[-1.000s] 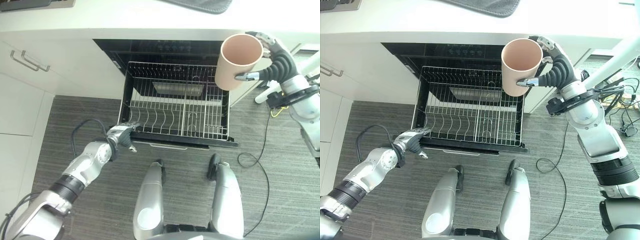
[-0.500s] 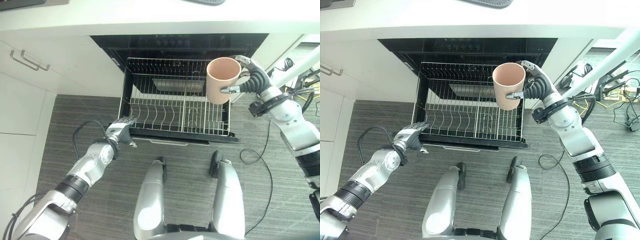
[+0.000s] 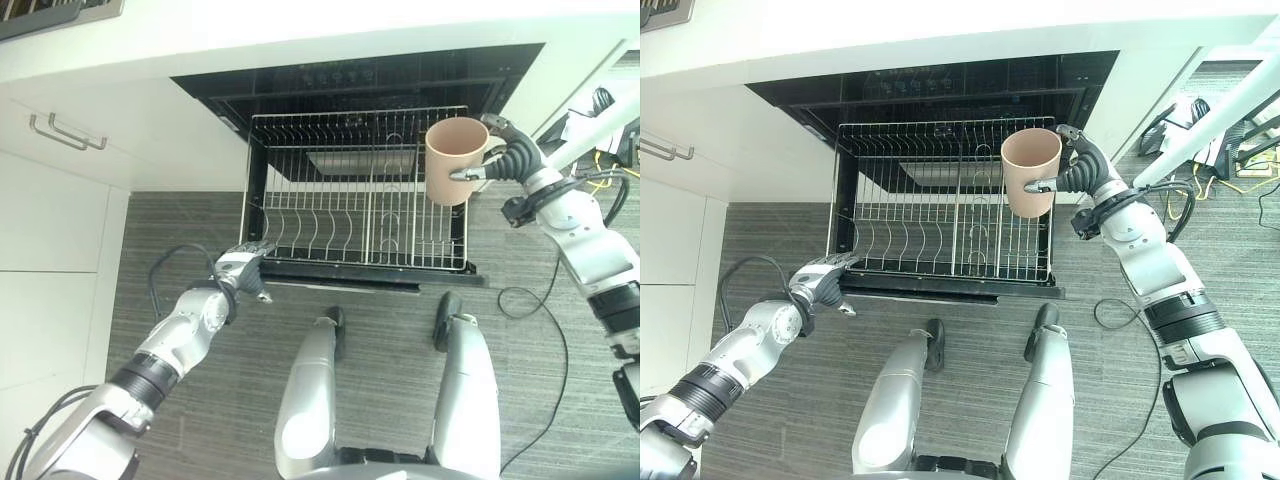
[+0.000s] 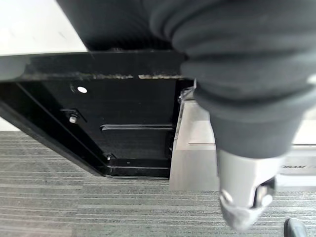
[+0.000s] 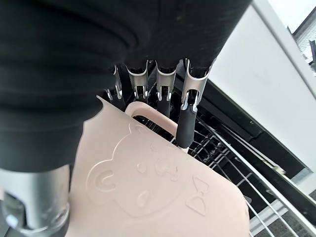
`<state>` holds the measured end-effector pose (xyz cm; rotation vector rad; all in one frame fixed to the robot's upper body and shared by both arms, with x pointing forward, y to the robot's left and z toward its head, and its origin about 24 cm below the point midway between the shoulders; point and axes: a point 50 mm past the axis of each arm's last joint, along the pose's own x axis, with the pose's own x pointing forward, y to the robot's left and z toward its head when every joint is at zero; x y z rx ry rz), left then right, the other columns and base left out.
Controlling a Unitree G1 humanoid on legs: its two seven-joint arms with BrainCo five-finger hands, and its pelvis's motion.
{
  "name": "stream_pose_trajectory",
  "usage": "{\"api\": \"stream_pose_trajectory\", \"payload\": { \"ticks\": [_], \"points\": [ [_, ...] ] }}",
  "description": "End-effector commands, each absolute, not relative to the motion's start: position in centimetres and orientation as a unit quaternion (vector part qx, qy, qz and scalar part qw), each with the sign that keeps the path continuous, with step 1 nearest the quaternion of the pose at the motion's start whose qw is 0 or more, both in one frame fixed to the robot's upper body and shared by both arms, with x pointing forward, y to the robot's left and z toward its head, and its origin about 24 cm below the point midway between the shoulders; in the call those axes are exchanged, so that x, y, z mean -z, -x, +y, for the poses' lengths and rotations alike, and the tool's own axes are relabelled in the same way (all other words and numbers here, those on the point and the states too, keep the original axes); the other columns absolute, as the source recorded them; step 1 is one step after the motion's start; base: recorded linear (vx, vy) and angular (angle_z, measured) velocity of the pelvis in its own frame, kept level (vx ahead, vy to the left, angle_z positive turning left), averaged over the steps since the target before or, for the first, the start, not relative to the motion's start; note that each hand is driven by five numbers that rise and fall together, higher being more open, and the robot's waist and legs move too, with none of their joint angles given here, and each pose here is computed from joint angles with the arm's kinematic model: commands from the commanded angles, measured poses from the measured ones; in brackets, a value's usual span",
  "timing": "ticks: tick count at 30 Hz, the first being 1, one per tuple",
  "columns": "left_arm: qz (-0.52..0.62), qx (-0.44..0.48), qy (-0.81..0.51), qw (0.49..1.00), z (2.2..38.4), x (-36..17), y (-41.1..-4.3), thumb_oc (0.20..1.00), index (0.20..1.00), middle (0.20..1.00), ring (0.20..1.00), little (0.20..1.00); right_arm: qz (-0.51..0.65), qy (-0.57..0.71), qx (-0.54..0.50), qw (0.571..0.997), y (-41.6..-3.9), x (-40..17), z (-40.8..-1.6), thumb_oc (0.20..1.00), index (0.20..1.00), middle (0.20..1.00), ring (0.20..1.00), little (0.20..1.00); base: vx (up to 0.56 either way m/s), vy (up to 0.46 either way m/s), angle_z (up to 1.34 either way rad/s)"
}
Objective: Place the dishes in the dishwasher.
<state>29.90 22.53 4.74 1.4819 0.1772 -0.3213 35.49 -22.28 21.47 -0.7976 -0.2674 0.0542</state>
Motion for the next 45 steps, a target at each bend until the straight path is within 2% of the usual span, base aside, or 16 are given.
{"api": "stream_pose_trajectory", "payload": {
  "ticks": [1, 4, 12, 19, 30, 31, 35, 36, 37, 39, 42, 45],
  "points": [
    [0.335, 0.261, -0.659, 0.621, 26.4, 6.3, -21.0, 1.0, 1.0, 1.0, 1.0, 1.0, -0.183, 0.388, -0.002, 0.903, -35.7, -25.1, -22.2, 0.2, 0.2, 0.2, 0.2, 0.2, 0.03, 0.018, -0.07],
    [0.343, 0.269, -0.654, 0.618, 26.3, 6.8, -20.4, 1.0, 1.0, 1.0, 1.0, 1.0, -0.172, 0.403, 0.012, 0.899, -36.2, -25.1, -22.5, 0.2, 0.2, 0.2, 0.2, 0.2, 0.04, 0.028, -0.02],
    [0.336, 0.264, -0.629, 0.649, 25.3, 8.1, -19.6, 1.0, 1.0, 1.0, 1.0, 1.0, -0.102, 0.358, 0.019, 0.928, -37.7, -22.6, -23.1, 0.2, 0.2, 0.2, 0.2, 0.2, 0.03, 0.025, 0.01],
    [0.299, 0.24, -0.628, 0.677, 24.5, 7.0, -21.2, 1.0, 1.0, 1.0, 1.0, 1.0, -0.05, 0.363, 0.025, 0.93, -38.9, -21.4, -22.9, 0.2, 0.2, 0.2, 0.2, 0.2, 0.02, 0.004, 0.04],
    [0.247, 0.238, -0.667, 0.661, 24.0, 4.8, -22.5, 1.0, 1.0, 1.0, 1.0, 1.0, 0.062, 0.387, 0.101, 0.914, -39.5, -20.2, -26.4, 0.2, 0.2, 0.2, 0.2, 0.2, -0.02, -0.015, 0.07],
    [0.246, 0.24, -0.67, 0.658, 23.9, 4.6, -22.6, 1.0, 1.0, 1.0, 1.0, 1.0, 0.071, 0.365, 0.128, 0.919, -39.4, -20.3, -27.0, 1.0, 1.0, 1.0, 1.0, 1.0, 0.0, 0.0, 0.0],
    [0.26, 0.238, -0.672, 0.651, 24.3, 4.4, -22.6, 1.0, 1.0, 1.0, 1.0, 1.0, 0.074, 0.336, 0.124, 0.931, -39.4, -20.3, -27.0, 1.0, 1.0, 1.0, 1.0, 1.0, -0.01, -0.041, 0.02],
    [0.243, 0.234, -0.662, 0.669, 24.2, 4.1, -22.8, 1.0, 1.0, 1.0, 1.0, 1.0, 0.067, 0.327, 0.125, 0.934, -39.4, -20.6, -26.8, 1.0, 1.0, 1.0, 1.0, 1.0, -0.03, -0.102, -0.01],
    [0.232, 0.226, -0.639, 0.698, 24.0, 3.8, -23.0, 1.0, 1.0, 1.0, 1.0, 1.0, 0.062, 0.321, 0.134, 0.936, -39.4, -20.9, -26.8, 1.0, 1.0, 1.0, 1.0, 1.0, -0.03, -0.081, -0.01],
    [0.157, 0.173, -0.568, 0.789, 22.6, 2.0, -24.1, 1.0, 1.0, 1.0, 1.0, 1.0, 0.052, 0.248, 0.133, 0.958, -39.1, -21.0, -26.5, 1.0, 1.0, 1.0, 1.0, 1.0, -0.02, -0.056, 0.03],
    [0.055, 0.08, -0.493, 0.865, 22.2, -1.4, -25.6, 1.0, 1.0, 1.0, 1.0, 1.0, 0.036, 0.193, 0.123, 0.973, -38.1, -20.2, -26.4, 1.0, 1.0, 1.0, 1.0, 1.0, 0.01, -0.059, 0.05],
    [-0.028, 0.002, -0.428, 0.903, 22.7, -4.8, -26.3, 1.0, 1.0, 1.0, 1.0, 1.0, 0.004, 0.159, 0.13, 0.979, -36.7, -19.6, -26.5, 1.0, 1.0, 1.0, 1.0, 1.0, -0.03, -0.117, 0.03]
  ]
}}
